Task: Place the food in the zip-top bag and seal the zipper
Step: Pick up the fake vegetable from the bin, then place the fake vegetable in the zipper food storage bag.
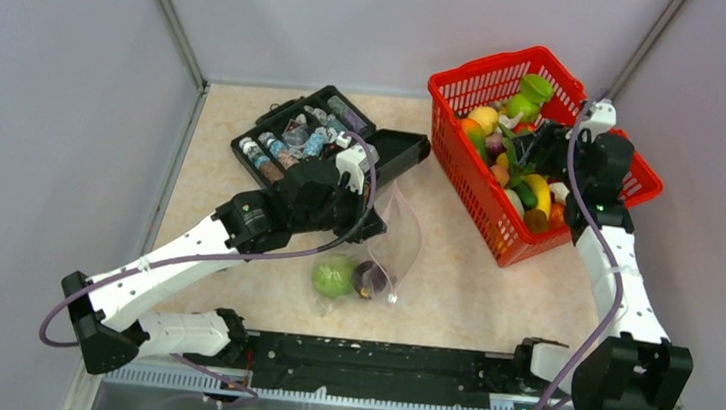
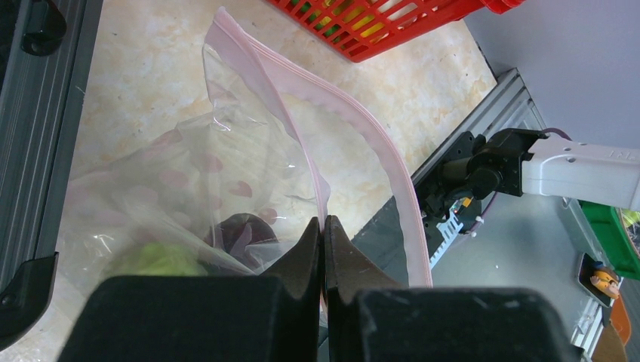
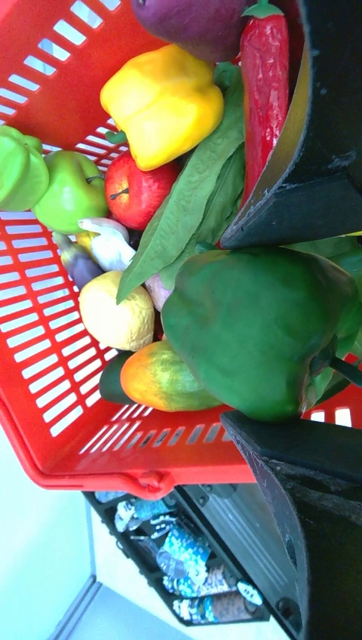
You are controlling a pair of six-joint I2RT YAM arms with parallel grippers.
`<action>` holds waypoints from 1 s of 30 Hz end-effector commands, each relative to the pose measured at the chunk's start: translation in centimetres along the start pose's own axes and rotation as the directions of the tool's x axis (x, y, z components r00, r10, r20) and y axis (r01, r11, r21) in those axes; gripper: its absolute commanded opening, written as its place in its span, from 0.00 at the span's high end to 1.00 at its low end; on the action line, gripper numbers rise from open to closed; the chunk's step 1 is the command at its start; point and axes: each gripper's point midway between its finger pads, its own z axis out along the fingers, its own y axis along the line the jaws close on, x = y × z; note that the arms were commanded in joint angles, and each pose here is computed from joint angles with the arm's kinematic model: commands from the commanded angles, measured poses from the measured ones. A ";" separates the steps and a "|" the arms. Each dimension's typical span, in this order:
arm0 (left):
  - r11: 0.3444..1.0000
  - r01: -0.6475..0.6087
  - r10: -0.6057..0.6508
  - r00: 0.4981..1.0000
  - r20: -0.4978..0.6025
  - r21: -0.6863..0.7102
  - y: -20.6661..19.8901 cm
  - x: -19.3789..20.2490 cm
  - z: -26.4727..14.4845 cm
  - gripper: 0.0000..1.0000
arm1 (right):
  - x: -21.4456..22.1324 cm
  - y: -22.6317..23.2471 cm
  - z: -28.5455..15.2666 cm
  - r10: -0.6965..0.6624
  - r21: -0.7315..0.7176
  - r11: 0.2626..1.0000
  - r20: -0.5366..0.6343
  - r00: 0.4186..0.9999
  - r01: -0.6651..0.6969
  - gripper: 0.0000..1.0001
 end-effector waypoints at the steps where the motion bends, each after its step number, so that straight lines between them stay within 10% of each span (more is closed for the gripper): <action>1: 1.000 -0.005 0.004 0.999 0.044 0.030 -0.8 -0.9 -0.6 1.00 | -3.7 1.5 -1.7 0.034 -0.055 0.998 0.111 0.993 -0.028 0.54; 17: 0.999 -0.002 0.000 0.999 0.048 0.039 -0.9 -1.0 -0.6 1.00 | -5.8 7.9 -7.1 0.072 -0.401 0.914 0.308 0.948 0.061 0.56; 30: 1.000 0.016 -0.017 0.998 0.065 0.025 -0.8 -1.4 -0.4 1.00 | -2.4 17.4 -13.4 0.110 -0.847 0.528 0.130 0.985 0.052 0.59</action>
